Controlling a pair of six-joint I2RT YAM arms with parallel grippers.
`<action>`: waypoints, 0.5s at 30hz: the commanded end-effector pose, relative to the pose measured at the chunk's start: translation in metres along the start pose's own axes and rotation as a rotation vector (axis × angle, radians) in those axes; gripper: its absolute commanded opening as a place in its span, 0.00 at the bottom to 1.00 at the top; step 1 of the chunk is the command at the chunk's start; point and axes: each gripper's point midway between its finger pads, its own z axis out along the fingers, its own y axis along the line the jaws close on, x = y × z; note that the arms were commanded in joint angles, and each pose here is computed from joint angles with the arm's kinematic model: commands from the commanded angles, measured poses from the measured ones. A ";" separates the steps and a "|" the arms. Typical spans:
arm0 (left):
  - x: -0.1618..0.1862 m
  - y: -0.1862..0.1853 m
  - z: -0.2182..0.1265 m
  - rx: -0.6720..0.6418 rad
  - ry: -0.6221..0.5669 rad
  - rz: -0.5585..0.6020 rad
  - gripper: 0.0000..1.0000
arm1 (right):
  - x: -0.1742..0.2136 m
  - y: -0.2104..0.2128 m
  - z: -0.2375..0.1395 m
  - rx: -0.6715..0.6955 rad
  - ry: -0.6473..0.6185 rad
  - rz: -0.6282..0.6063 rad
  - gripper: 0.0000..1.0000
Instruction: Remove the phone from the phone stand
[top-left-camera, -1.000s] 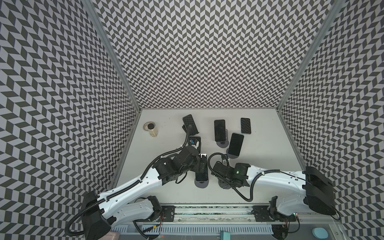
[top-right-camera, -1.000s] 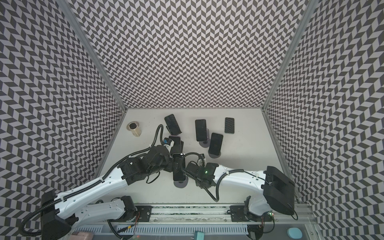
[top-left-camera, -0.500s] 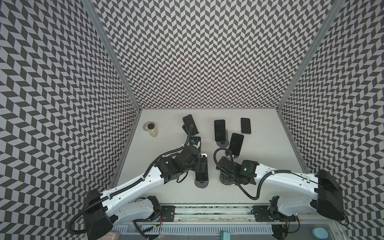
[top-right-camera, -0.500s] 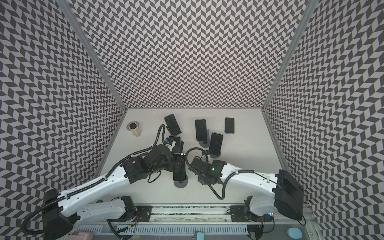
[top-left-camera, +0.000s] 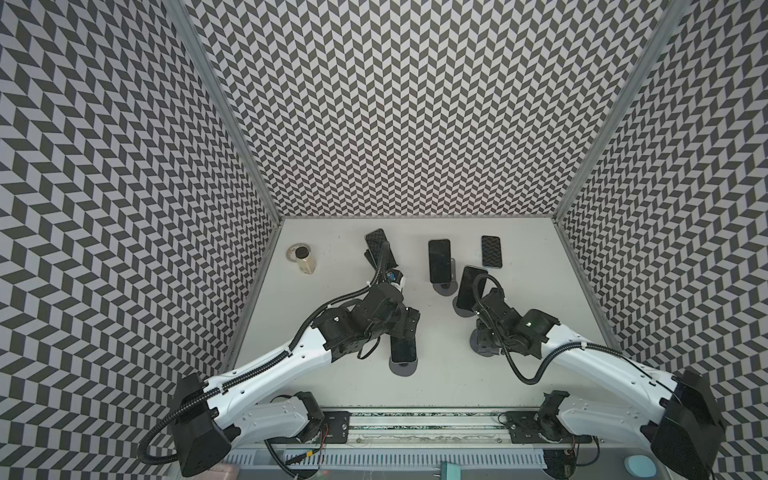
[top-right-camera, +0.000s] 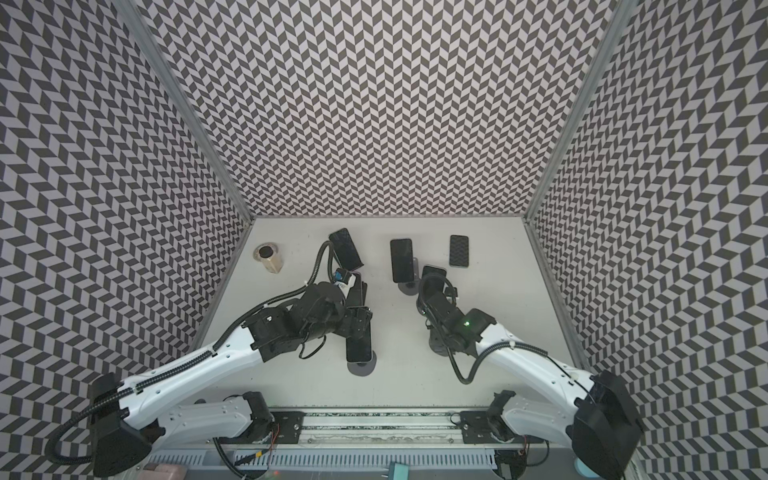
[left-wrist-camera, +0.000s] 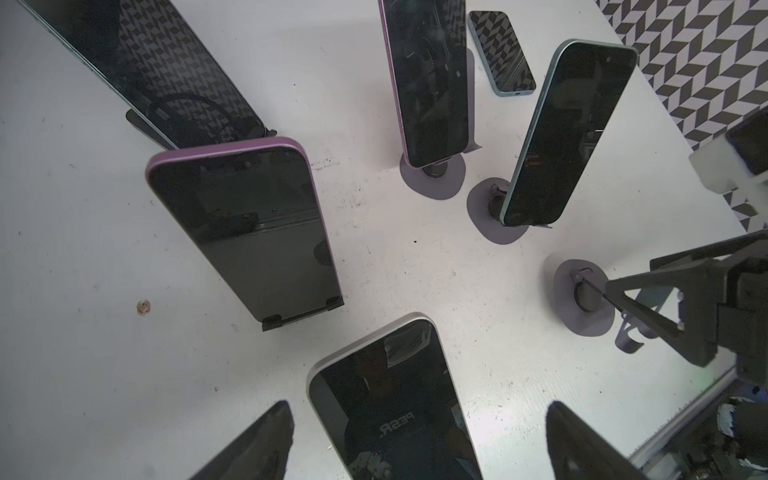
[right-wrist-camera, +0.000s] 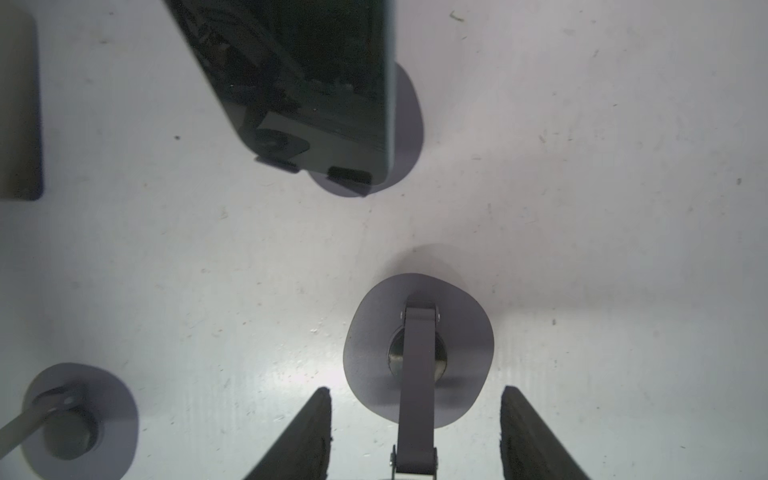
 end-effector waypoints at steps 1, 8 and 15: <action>-0.013 -0.002 -0.002 0.004 -0.032 0.004 0.95 | -0.020 -0.005 -0.004 -0.047 -0.069 0.029 0.56; -0.014 -0.005 -0.003 0.014 -0.030 0.014 0.95 | -0.043 -0.033 0.003 0.005 -0.073 0.126 0.56; -0.015 -0.008 -0.001 0.027 -0.021 0.025 0.95 | -0.080 -0.078 0.015 0.092 -0.116 0.188 0.56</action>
